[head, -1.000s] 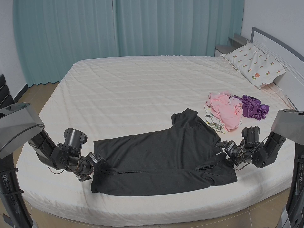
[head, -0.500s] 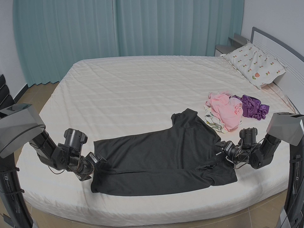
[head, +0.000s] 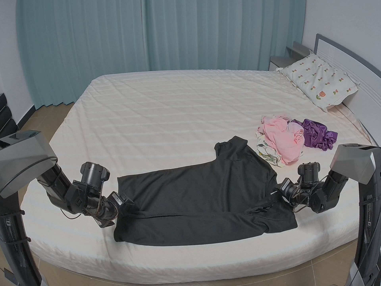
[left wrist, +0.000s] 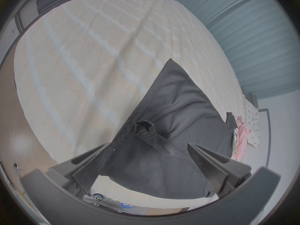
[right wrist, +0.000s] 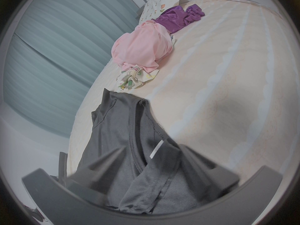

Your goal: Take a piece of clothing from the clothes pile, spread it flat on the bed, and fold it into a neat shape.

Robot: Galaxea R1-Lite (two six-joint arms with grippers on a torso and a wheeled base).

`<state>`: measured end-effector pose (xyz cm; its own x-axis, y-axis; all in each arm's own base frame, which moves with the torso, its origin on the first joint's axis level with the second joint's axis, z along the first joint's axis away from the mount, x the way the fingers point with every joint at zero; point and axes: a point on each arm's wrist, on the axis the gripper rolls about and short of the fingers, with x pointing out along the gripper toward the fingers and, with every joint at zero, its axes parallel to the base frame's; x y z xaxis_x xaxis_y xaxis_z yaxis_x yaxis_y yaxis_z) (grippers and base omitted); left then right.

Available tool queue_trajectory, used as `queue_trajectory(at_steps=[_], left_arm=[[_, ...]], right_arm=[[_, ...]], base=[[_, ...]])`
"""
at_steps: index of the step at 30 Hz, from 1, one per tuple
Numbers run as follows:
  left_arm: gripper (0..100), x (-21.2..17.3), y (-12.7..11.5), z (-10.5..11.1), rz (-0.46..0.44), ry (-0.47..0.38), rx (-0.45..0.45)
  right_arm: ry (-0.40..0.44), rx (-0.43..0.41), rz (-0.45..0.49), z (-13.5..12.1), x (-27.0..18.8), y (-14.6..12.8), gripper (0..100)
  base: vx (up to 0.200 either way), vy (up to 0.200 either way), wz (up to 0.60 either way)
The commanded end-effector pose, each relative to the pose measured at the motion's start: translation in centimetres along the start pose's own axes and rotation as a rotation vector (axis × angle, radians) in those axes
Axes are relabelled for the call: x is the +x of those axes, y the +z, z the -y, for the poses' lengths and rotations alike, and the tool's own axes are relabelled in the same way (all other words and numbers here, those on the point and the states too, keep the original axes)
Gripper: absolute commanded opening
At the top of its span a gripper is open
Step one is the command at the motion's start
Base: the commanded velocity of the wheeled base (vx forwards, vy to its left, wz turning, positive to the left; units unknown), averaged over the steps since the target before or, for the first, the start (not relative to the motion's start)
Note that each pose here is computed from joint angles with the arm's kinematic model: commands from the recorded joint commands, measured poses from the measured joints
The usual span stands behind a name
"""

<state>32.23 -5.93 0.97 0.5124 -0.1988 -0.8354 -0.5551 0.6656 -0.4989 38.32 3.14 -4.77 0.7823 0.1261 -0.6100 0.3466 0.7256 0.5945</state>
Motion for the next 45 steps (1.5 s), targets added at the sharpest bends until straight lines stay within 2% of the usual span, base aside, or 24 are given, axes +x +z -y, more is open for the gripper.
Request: queue_trajectory(at_steps=[1,11,18,23,28,35,45], left_arm=[[100,0.0,0.0,0.0,-0.001,0.0,0.0],[100,0.0,0.0,0.0,-0.002,0.002,0.0],[100,0.0,0.2,-0.1,0.002,0.0,-0.005],[100,0.0,0.1,-0.1,0.001,0.001,-0.005],[100,0.0,0.2,-0.1,-0.004,-0.002,-0.007],[100,0.0,0.2,-0.1,-0.004,-0.002,-0.008],[100,-0.1,0.2,-0.1,-0.003,-0.004,-0.008]], right_arm=[[-0.012,-0.008,-0.008,0.2,-0.2,-0.3,0],[0.012,-0.013,0.02,0.0,-2.8,-0.3,0],[0.1,-0.03,0.051,-2.9,-7.7,0.8,0],[0.074,-0.03,0.019,-3.2,-9.0,0.7,0],[0.015,-0.021,-0.044,-3.8,-12.2,1.4,0],[0.001,-0.016,-0.095,-4.9,-14.7,2.3,0],[-0.046,-0.021,-0.153,-5.5,-15.4,2.2,0]], base=[[0.0,0.0,0.0],[0.0,0.0,0.0],[0.0,0.0,0.0],[0.0,0.0,0.0],[0.0,0.0,0.0],[0.0,0.0,0.0],[0.0,0.0,0.0]])
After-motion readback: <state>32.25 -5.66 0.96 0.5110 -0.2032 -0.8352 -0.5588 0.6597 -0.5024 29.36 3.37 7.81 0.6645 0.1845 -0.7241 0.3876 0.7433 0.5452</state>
